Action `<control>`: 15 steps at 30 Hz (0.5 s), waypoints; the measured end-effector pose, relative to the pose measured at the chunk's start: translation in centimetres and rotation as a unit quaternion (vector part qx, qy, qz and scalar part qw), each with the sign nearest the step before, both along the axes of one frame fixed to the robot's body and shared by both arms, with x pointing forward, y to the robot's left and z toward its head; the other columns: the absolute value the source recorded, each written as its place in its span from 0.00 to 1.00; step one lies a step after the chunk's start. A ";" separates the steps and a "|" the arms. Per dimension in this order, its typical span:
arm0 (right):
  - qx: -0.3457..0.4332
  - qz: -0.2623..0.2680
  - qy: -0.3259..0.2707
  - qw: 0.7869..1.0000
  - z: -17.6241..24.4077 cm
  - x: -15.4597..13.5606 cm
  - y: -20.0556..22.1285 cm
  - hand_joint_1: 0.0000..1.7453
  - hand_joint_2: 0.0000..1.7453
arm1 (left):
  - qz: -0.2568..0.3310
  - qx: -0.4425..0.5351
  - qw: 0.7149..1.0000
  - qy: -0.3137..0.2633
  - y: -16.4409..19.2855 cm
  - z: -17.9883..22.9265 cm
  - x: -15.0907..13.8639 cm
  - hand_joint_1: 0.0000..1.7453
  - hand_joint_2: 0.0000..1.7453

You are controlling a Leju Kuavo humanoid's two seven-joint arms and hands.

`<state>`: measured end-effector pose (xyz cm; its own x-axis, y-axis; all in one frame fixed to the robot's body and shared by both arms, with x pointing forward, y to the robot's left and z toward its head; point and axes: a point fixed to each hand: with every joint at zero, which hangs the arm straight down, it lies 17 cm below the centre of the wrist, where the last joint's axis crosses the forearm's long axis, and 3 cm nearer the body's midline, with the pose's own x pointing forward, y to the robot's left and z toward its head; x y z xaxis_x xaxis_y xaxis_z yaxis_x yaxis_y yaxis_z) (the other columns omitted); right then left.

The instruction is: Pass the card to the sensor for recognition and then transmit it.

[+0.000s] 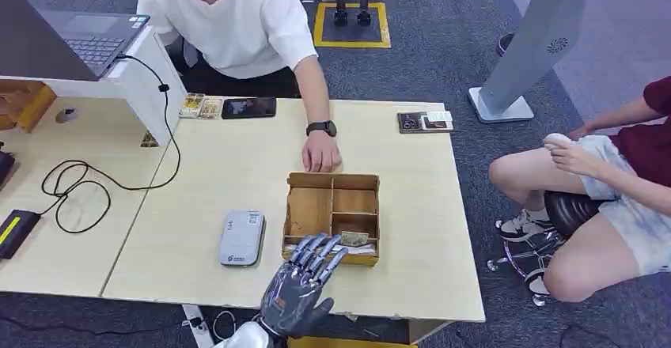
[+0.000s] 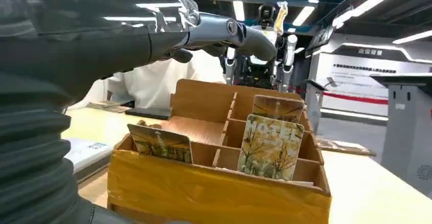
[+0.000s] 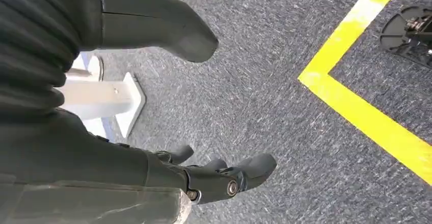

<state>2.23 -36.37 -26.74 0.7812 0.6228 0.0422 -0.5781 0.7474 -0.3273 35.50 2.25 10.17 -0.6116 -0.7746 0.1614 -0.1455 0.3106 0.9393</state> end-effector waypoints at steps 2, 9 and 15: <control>0.000 0.001 0.001 1.000 0.0 0.0 0.0 0.00 1.00 | 0.005 -0.002 1.000 0.003 -0.2 0.0 0.2 0.00 1.00; -0.002 -0.002 -0.001 1.000 -0.1 0.2 0.0 0.00 1.00 | 0.031 -0.040 0.999 0.015 0.2 0.8 1.3 0.00 1.00; -0.007 -0.003 -0.004 1.000 0.0 0.3 -0.1 0.00 1.00 | 0.043 -0.059 0.997 0.017 0.8 1.4 2.1 0.00 1.00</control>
